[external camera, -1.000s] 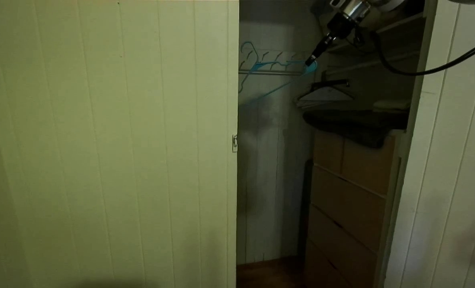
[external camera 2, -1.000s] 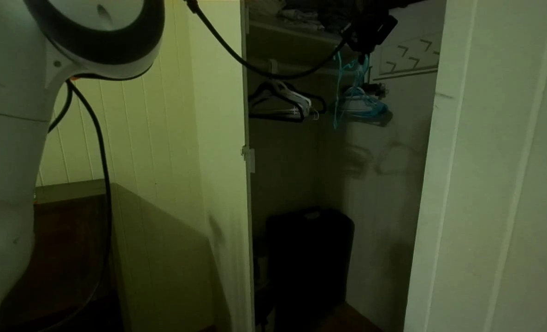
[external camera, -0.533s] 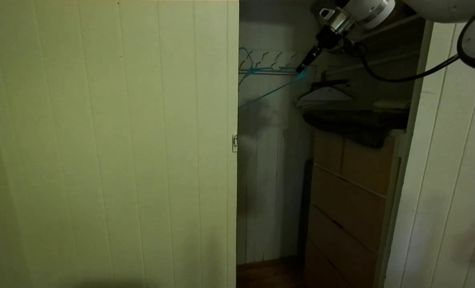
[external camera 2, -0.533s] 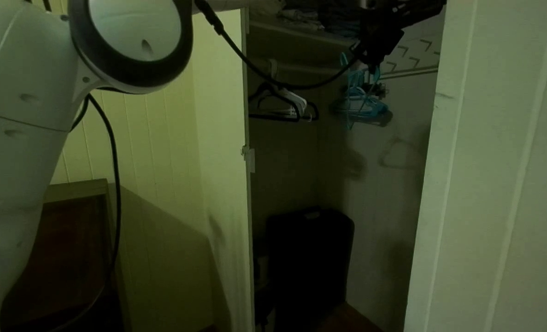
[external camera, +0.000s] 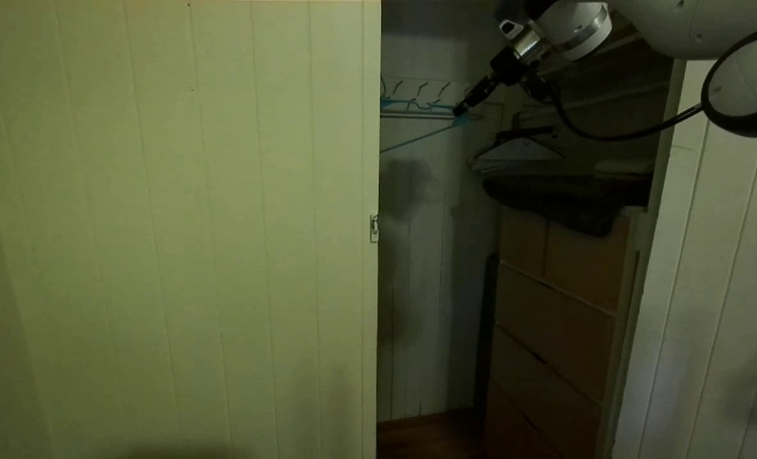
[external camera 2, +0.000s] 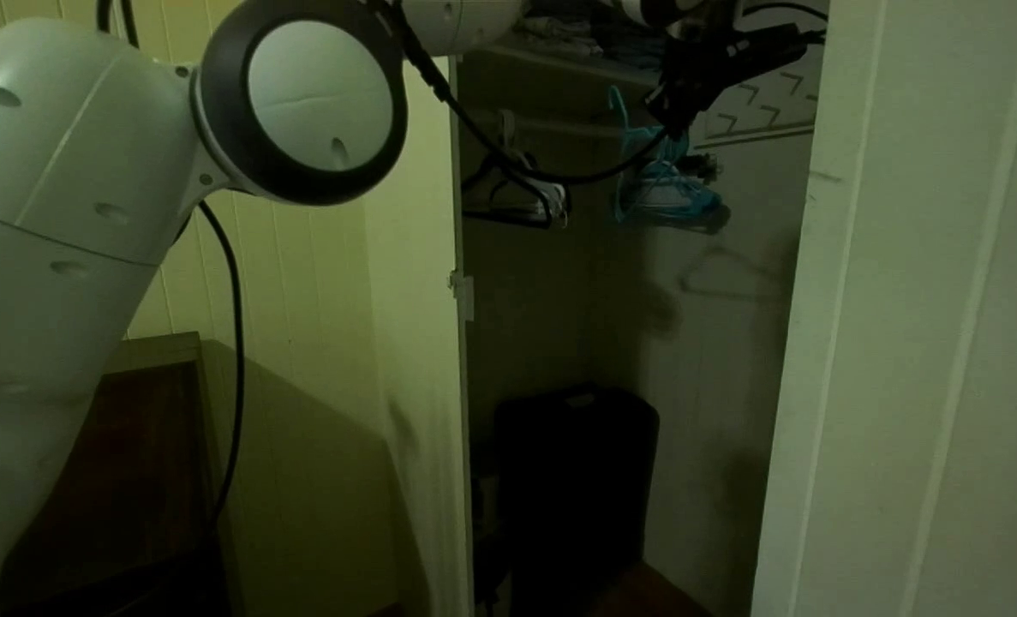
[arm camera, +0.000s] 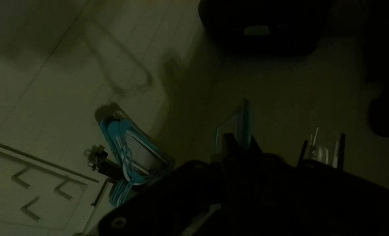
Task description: Move one blue hanger to the right side of the rail.
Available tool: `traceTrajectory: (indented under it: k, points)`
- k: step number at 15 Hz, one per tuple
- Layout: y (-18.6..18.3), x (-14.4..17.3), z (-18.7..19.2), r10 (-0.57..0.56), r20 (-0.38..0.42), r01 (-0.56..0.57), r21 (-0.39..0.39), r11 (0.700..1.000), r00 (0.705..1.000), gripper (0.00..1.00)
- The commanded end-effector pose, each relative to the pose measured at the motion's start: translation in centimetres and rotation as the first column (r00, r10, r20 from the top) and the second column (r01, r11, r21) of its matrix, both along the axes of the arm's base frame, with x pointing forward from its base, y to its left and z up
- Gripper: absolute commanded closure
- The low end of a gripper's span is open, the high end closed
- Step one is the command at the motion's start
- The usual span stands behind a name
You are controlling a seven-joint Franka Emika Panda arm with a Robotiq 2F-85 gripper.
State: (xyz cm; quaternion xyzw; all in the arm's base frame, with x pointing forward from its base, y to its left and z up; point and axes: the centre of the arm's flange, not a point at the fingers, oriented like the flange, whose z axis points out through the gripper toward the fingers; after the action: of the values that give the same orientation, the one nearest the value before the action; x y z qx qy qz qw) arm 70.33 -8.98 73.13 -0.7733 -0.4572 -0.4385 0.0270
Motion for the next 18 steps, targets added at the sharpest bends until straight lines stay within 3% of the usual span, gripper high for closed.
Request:
traceTrajectory:
  k: [1,3,10,15,18]
  points:
    - [-0.3,0.7,-0.4,0.041,0.020,-0.042,0.014,0.999,0.999,0.98]
    - [0.1,3.3,-0.4,0.130,0.077,-0.133,0.033,0.991,0.989,0.98]
    - [2.8,9.6,-0.2,0.332,0.249,-0.333,-0.039,0.942,0.910,0.98]
    - [5.5,10.9,0.1,0.378,0.386,-0.399,-0.029,0.917,0.841,0.98]
    - [7.4,11.7,-0.4,0.339,0.414,-0.373,0.002,0.928,0.845,0.98]
